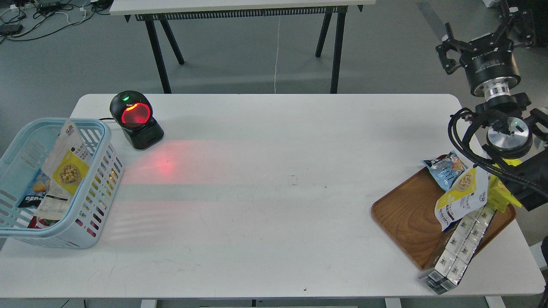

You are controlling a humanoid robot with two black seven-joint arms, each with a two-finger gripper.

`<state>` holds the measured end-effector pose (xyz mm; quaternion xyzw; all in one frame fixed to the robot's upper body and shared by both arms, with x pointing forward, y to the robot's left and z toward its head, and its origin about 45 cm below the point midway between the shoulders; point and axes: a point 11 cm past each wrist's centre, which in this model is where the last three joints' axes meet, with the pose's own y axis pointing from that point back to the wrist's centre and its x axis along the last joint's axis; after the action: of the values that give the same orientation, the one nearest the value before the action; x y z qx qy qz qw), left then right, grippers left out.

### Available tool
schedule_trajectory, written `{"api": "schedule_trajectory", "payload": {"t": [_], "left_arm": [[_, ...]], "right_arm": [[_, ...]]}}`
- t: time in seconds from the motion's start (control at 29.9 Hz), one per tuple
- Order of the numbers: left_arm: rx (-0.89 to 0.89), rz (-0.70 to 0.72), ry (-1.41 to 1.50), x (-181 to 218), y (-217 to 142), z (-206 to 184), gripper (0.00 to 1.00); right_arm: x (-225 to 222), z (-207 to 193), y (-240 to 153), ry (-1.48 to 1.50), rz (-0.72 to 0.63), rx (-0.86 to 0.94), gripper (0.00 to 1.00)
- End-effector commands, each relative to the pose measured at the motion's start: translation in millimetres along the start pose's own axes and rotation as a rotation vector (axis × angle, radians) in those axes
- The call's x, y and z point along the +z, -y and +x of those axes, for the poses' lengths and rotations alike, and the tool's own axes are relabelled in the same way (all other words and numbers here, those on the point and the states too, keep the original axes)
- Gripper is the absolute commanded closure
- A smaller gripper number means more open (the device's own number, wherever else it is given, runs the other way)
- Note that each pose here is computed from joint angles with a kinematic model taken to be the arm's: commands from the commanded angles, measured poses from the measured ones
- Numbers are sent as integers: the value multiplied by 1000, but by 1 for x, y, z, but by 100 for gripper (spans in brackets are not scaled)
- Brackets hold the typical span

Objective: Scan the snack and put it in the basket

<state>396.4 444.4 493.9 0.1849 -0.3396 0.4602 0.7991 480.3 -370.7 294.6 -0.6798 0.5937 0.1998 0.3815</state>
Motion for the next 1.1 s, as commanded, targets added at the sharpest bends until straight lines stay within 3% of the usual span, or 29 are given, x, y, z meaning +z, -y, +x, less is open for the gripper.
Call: {"api": "schedule_trajectory", "payload": {"t": [0.0, 0.1, 0.37, 0.54, 0.67, 1.07], "left_arm": [[68, -84, -182, -11, 37, -7, 1], [85, -128, -299, -19, 67, -24, 1], [323, -149, -636, -71, 106, -38, 0], [430, -209, -837, -81, 130, -60, 1], [522, -277, -1026, -85, 142, -74, 1], [556, -193, -1377, -127, 150, -161, 0]], "right_arm": [[-5, -8, 7, -5, 1, -19, 1], [-5, -15, 11, 0, -3, -38, 1], [-13, -19, 18, -8, 15, -42, 1], [-1, -23, 17, 15, -47, -76, 1], [1, -23, 17, 17, -57, -77, 1], [-9, -12, 23, 74, 39, -19, 1]]}}
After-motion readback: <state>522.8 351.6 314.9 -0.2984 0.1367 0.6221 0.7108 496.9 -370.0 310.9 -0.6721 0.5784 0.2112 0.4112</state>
